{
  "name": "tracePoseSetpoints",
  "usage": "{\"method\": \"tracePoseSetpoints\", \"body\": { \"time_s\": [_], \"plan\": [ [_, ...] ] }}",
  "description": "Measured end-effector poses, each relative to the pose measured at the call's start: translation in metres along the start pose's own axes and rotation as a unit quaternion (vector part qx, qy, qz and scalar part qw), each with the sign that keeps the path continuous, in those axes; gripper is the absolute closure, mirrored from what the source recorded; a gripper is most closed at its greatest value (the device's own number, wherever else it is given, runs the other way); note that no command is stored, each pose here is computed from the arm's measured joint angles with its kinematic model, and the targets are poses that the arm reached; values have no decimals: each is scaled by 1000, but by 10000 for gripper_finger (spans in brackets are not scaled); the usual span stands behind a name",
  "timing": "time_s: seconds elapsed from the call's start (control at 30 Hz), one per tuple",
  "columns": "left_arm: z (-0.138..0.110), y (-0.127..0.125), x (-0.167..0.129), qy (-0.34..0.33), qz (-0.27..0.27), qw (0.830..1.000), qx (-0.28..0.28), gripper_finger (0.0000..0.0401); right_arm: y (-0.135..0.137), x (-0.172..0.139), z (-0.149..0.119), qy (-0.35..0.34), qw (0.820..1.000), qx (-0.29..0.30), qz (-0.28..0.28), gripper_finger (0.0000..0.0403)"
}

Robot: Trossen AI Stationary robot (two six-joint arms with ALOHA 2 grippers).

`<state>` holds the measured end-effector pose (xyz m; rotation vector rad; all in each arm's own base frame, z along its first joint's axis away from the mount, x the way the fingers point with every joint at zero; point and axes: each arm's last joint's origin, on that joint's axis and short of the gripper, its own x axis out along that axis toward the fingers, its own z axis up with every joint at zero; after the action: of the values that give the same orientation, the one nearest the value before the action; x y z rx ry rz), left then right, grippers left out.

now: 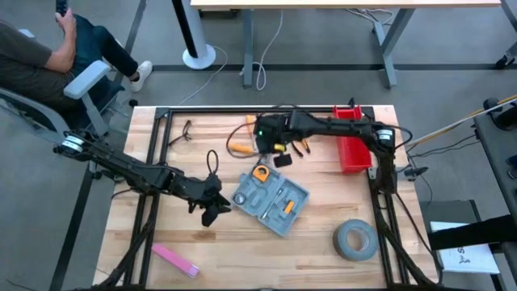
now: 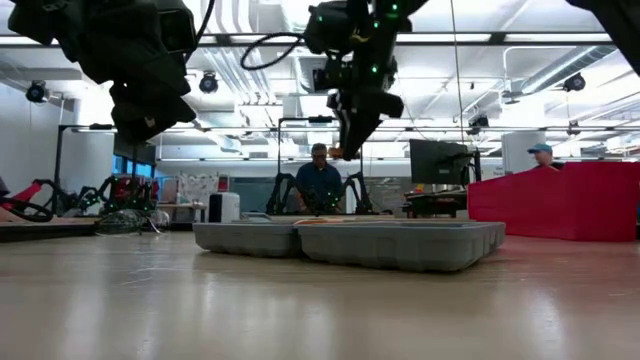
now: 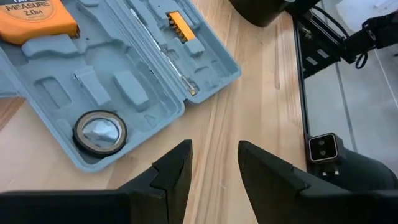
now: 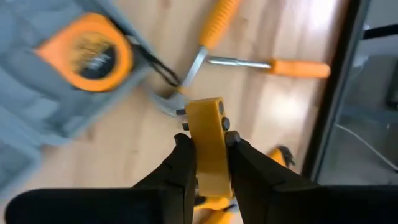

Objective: Prefit tool cases
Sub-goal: Remove the bottom yellow screwdriver bit set from the gray pre-fit tool case

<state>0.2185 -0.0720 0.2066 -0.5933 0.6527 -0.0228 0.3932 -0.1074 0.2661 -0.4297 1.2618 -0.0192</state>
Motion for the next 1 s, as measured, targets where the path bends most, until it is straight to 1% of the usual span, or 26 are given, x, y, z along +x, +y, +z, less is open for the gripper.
{"method": "tracePoseSetpoints", "body": {
  "time_s": [0.1, 0.2, 0.33, 0.43, 0.6, 0.73, 0.83, 1.0],
  "plan": [
    [0, 0, 0, 0, 0, 1000, 1, 264, -18, 3, -11, 2, 1000, 19, -10, 327],
    [0, 0, 0, 0, 0, 1000, 1, 264, -33, 5, -20, 4, 999, 31, -20, 331],
    [0, 0, 0, 0, 0, 1000, 1, 264, -48, 7, -30, 4, 999, 39, -29, 339],
    [0, 0, 0, -1, 0, 1000, 1, 264, -55, 8, -34, -2, 998, 44, -36, 335],
    [0, 0, 0, -1, 0, 1000, 1, 264, -62, 9, -35, -30, 998, 54, -28, 319],
    [0, 0, 0, -2, 0, 1000, 0, 264, -66, 14, -36, -56, 996, 61, -28, 323],
    [0, 0, 0, -2, -1, 1000, -1, 264, -66, 25, -41, -69, 995, 69, -22, 331],
    [0, -1, 0, -4, -3, 1000, -2, 264, -62, 51, -57, -52, 994, 93, -6, 332]
  ]
}}
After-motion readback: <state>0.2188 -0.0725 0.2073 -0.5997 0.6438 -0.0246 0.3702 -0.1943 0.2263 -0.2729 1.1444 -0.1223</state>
